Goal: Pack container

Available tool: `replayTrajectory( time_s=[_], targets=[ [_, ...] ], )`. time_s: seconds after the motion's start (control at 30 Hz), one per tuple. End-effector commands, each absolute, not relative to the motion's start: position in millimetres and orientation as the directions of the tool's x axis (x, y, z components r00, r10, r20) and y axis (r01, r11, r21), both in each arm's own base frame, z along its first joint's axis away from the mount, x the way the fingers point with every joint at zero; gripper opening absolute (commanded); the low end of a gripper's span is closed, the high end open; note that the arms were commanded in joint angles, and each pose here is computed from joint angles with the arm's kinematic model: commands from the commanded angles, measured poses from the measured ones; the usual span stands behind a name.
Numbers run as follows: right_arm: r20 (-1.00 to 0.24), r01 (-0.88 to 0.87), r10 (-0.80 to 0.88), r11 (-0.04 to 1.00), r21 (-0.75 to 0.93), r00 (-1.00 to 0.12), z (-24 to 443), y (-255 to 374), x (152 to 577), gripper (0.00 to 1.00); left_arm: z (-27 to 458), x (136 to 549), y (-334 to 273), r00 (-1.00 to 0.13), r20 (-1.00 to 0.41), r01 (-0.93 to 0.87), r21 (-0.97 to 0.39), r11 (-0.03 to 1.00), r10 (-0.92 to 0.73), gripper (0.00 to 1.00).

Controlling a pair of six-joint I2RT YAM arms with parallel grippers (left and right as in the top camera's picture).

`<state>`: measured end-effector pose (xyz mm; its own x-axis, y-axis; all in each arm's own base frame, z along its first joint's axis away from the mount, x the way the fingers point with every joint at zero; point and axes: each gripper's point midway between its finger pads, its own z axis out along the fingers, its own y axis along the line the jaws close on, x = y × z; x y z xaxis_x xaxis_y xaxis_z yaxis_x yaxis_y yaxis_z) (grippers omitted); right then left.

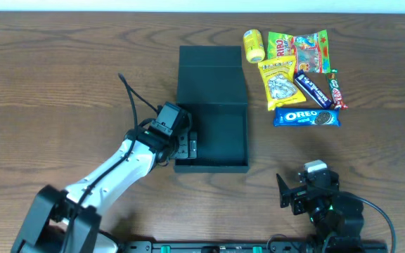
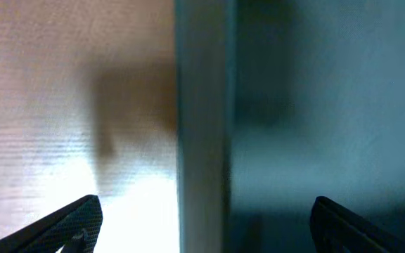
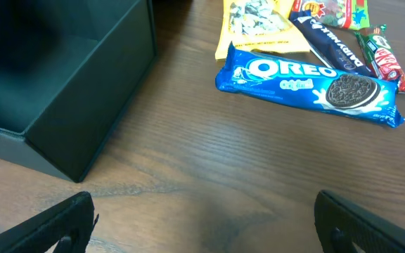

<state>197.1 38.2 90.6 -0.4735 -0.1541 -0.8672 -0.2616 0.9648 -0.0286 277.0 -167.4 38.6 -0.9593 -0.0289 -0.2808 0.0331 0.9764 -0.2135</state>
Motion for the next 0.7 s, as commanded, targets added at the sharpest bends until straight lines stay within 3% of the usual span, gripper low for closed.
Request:
replayTrajectory(
  time_s=[0.0, 0.33, 0.53, 0.67],
  targets=[
    [-0.869, -0.262, -0.156, 0.965, -0.032, -0.470, 90, 38, 197, 0.99, 98, 297, -177, -0.916, -0.400, 0.075, -0.260, 0.963, -0.036, 0.95],
    [-0.869, -0.262, -0.156, 0.965, -0.032, -0.470, 90, 38, 197, 0.99, 200, 271, -162, -0.818, -0.572, 0.162, -0.320, 0.933, -0.054, 0.95],
    [-0.873, -0.264, -0.155, 0.964, -0.032, -0.462, 92, 39, 198, 0.99, 205, 268, -159, -0.802, -0.598, 0.203, -0.294, 0.934, -0.014, 0.95],
    [-0.932, -0.359, -0.075, 0.931, 0.062, -0.355, 123, 63, 205, 0.99, 200, 269, -159, -0.810, -0.587, 0.199, -0.289, 0.936, -0.010, 0.96]
  ],
)
